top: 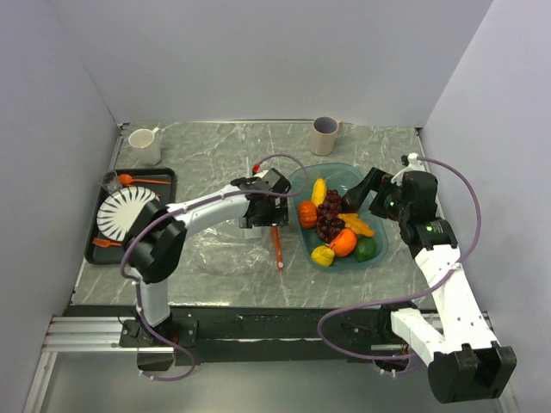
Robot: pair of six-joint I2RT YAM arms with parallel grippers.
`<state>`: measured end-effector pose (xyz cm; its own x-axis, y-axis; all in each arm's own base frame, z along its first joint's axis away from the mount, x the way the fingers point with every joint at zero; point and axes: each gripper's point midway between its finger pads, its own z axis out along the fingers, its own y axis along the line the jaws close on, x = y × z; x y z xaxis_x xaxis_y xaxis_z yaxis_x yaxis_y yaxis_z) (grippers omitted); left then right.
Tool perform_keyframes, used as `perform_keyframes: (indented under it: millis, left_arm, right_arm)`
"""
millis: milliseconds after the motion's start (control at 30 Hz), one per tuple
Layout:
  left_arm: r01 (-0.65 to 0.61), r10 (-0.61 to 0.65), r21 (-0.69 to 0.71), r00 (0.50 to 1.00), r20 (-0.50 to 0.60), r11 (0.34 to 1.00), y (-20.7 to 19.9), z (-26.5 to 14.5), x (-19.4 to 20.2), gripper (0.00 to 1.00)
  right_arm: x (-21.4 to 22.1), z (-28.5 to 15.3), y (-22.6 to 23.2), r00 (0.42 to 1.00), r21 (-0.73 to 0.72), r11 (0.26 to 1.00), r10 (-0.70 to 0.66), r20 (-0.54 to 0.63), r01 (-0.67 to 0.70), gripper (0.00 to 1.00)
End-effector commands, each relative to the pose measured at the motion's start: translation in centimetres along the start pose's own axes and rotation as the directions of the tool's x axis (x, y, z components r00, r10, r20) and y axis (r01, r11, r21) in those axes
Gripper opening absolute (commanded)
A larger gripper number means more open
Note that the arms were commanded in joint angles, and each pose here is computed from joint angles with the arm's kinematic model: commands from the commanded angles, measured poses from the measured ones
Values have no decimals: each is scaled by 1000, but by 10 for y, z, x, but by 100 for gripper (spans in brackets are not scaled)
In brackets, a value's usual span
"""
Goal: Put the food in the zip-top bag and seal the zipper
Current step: Adjust the bin at the center of the board, then pick up the zipper food storage bag at the center of the board.
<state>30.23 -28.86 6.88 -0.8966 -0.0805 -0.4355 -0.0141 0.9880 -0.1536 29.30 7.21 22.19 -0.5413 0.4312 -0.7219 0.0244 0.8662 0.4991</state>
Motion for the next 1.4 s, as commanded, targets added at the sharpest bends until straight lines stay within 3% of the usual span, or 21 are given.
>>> perform_keyframes:
  millis: [0,167,300,367,500,1000,1267,1367]
  left_arm:
    - [11,-10,-65,1000,10,998,0,1,-9,98]
    - [4,-4,-74,1000,-2,997,-6,7,-12,97]
    - [7,-6,-68,1000,7,998,-11,6,-18,79]
    - [6,-6,-78,1000,7,997,-10,6,-18,79]
    - [-1,1,-80,1000,-7,997,-9,11,-15,54]
    - [-27,26,-63,999,-27,998,-23,25,-14,64]
    - [-55,51,-69,997,-58,996,-17,37,2,55]
    - [-69,66,-60,997,-43,996,-16,31,3,44]
  right_arm:
    - [-4,-8,12,1000,-52,999,5,10,-4,100]
    - [2,-7,10,1000,-47,999,2,-12,-2,100]
    - [3,-9,8,1000,-43,999,-5,-7,4,100]
    - [4,-9,8,1000,-41,999,-7,-11,6,100]
    - [5,-11,7,1000,-38,999,-10,-13,9,100]
    - [12,-5,4,999,-34,999,-7,-41,6,100]
    - [17,-5,1,998,-28,1000,-6,-56,5,100]
    - [17,-6,3,998,-40,999,-10,-59,7,100]
